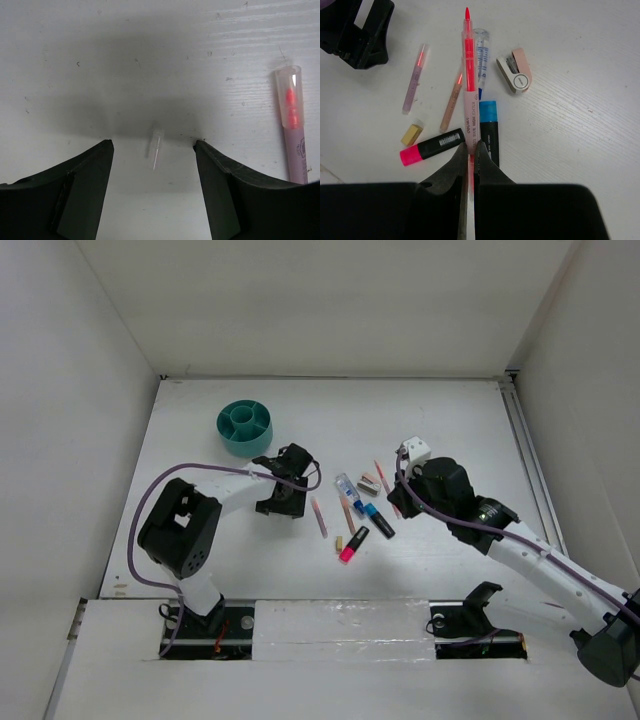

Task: Sort the stationery into containers
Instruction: Close the pen cap on the pen.

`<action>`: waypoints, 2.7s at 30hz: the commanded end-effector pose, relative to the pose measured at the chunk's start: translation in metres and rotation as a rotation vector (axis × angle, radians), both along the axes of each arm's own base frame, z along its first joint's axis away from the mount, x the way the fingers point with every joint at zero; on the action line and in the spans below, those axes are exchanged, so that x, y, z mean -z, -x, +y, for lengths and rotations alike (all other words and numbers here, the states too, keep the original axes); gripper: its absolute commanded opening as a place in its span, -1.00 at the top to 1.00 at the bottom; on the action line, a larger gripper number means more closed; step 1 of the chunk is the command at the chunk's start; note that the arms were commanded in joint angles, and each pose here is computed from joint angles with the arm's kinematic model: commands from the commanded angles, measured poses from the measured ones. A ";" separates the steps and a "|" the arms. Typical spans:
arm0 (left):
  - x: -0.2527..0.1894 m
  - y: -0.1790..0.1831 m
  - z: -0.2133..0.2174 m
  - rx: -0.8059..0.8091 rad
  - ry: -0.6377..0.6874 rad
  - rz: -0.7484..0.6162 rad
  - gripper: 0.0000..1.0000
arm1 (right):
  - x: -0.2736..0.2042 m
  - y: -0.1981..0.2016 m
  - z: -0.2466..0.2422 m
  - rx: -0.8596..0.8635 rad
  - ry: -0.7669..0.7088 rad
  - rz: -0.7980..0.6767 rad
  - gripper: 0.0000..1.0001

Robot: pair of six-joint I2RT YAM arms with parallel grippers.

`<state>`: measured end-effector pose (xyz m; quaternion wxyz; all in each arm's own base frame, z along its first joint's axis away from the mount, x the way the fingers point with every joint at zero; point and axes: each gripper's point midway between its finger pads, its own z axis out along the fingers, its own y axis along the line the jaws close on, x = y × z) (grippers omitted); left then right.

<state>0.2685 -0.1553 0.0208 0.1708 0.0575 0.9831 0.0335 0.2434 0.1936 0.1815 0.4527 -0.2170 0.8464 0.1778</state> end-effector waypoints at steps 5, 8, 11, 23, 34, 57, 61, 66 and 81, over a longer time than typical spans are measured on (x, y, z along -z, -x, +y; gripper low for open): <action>-0.001 0.002 0.008 -0.025 -0.038 0.010 -0.25 | -0.025 -0.005 0.009 -0.016 -0.039 -0.063 1.00; 0.005 0.007 0.009 -0.022 -0.042 0.032 -0.22 | -0.025 -0.005 0.009 -0.016 -0.039 -0.063 1.00; 0.005 0.007 0.005 -0.018 -0.023 0.034 -0.04 | -0.021 -0.004 0.008 -0.016 -0.032 -0.055 1.00; 0.011 0.014 0.002 -0.001 -0.006 0.070 0.42 | -0.023 -0.005 0.007 -0.008 -0.035 -0.065 1.00; 0.030 0.022 0.003 0.003 -0.024 0.140 1.00 | -0.026 -0.004 0.006 -0.008 -0.040 -0.072 1.00; -0.297 -0.060 -0.079 0.152 0.723 -0.685 1.00 | -0.013 0.017 0.122 -0.348 -0.474 0.058 1.00; -0.315 -0.038 -0.082 0.232 0.805 -0.730 1.00 | -0.038 0.022 0.130 -0.372 -0.630 0.008 1.00; -0.327 -0.013 -0.082 0.307 0.885 -0.779 1.00 | -0.070 0.025 0.138 -0.429 -0.771 -0.071 1.00; -0.331 0.002 -0.085 0.393 0.918 -0.792 1.00 | -0.101 0.043 0.163 -0.568 -0.867 -0.055 1.00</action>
